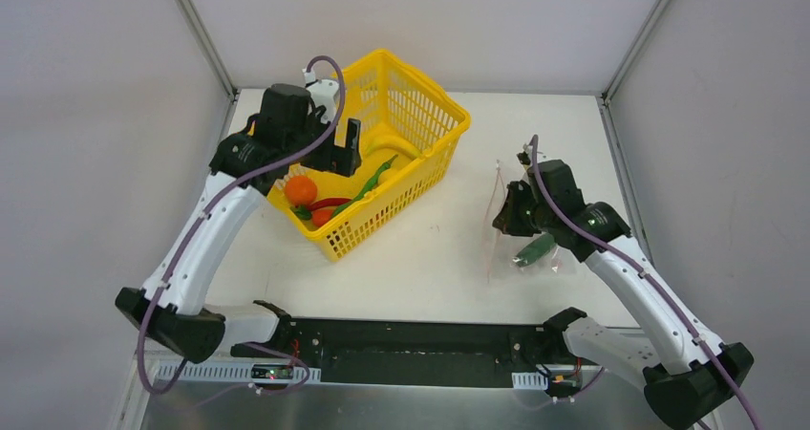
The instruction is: Place the food in the zip-top bag and seal the zipper
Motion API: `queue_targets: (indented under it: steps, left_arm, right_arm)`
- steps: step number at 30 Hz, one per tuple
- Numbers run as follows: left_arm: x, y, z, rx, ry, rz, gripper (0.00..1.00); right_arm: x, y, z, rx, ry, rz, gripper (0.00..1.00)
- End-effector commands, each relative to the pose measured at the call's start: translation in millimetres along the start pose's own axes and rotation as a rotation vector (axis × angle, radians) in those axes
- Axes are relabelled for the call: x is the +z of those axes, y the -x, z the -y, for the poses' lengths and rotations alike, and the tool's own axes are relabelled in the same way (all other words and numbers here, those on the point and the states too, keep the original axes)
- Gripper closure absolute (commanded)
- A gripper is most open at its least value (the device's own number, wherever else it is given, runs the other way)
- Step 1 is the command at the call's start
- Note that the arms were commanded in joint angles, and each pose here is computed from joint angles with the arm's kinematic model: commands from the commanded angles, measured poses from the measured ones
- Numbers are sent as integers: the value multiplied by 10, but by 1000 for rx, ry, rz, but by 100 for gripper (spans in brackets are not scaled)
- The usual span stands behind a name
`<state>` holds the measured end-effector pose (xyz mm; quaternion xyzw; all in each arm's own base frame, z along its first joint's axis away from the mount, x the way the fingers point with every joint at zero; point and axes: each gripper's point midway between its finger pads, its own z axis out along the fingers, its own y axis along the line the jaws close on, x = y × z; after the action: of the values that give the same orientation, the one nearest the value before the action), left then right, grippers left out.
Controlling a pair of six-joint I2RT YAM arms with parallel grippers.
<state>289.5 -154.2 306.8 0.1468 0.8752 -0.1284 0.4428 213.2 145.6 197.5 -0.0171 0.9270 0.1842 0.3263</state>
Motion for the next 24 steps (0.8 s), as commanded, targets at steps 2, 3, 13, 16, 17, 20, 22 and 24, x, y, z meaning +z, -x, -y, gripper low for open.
queue_targets:
  steps: [2,3,13,16,17,20,22,24]
  left_arm:
    - [383,-37,-117,36,-174,-147,1]
    - [505,-48,-192,34,-167,-167,4]
    - [1794,-579,-447,-129,-149,-324,9]
    - [2000,-765,-476,-162,-135,-331,11]
    - [2050,-807,-489,-169,-129,-334,11]
    - [2147,-920,-505,-184,-122,-378,17]
    - [2215,-1010,-511,-190,-109,-409,18]
    - [2279,-1075,-536,-187,-74,-421,18]
  right_arm:
    - [-5,130,-289,44,146,50,100]
    - [-1,128,-292,45,150,52,100]
    - [-4,49,-303,72,182,63,100]
    - [1,16,-310,76,192,56,100]
    - [9,10,-308,76,193,56,100]
    - [41,-16,-305,77,195,50,100]
    - [66,-25,-310,78,197,41,99]
    - [79,-22,-330,78,205,37,99]
